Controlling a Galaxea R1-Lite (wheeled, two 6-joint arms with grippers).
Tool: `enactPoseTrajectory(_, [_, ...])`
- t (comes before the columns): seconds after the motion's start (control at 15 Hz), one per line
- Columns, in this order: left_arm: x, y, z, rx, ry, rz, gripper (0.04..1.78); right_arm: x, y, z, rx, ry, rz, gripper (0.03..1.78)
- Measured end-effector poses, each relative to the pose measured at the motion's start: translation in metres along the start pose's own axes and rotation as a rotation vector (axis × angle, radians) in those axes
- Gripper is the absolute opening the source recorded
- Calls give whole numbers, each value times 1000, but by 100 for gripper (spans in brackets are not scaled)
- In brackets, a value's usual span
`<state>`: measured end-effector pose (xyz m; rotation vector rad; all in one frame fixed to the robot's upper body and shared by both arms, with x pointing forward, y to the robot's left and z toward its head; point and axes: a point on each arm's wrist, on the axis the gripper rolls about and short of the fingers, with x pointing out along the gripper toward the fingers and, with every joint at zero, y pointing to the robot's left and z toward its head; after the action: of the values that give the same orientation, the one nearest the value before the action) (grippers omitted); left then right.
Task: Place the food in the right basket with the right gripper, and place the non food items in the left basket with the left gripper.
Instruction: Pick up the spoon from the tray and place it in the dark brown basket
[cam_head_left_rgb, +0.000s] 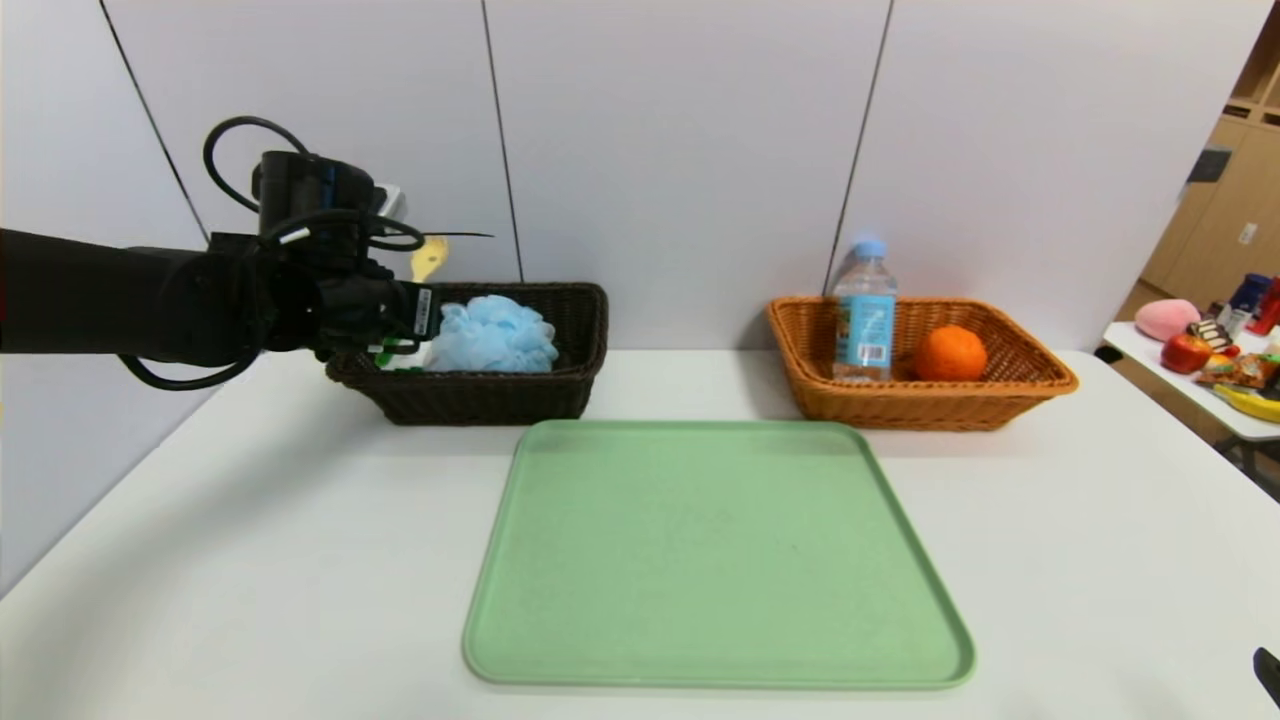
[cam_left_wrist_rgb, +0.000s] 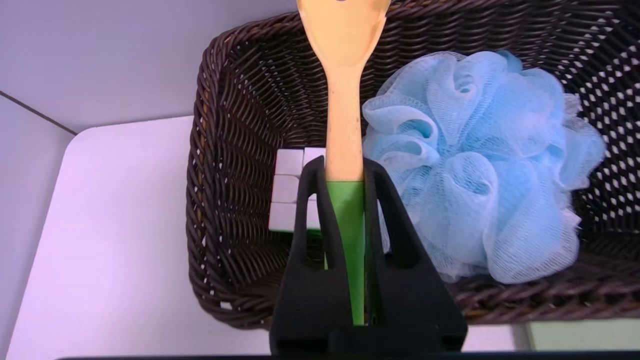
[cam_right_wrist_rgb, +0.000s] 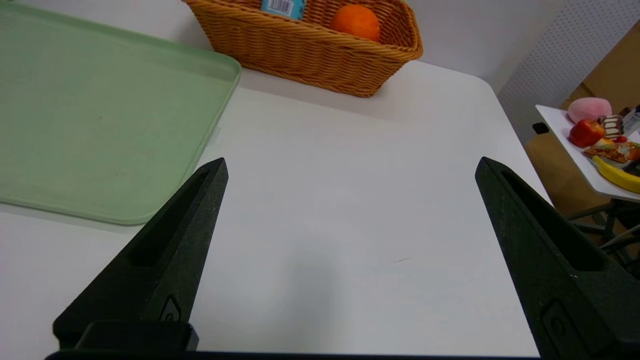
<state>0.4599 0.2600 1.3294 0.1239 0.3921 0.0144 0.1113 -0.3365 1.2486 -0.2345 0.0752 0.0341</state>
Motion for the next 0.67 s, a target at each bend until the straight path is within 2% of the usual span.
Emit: enactPoseTrajectory(0.67, [45, -4, -30, 4, 61, 18, 14, 1, -1, 5, 4, -9, 17, 171])
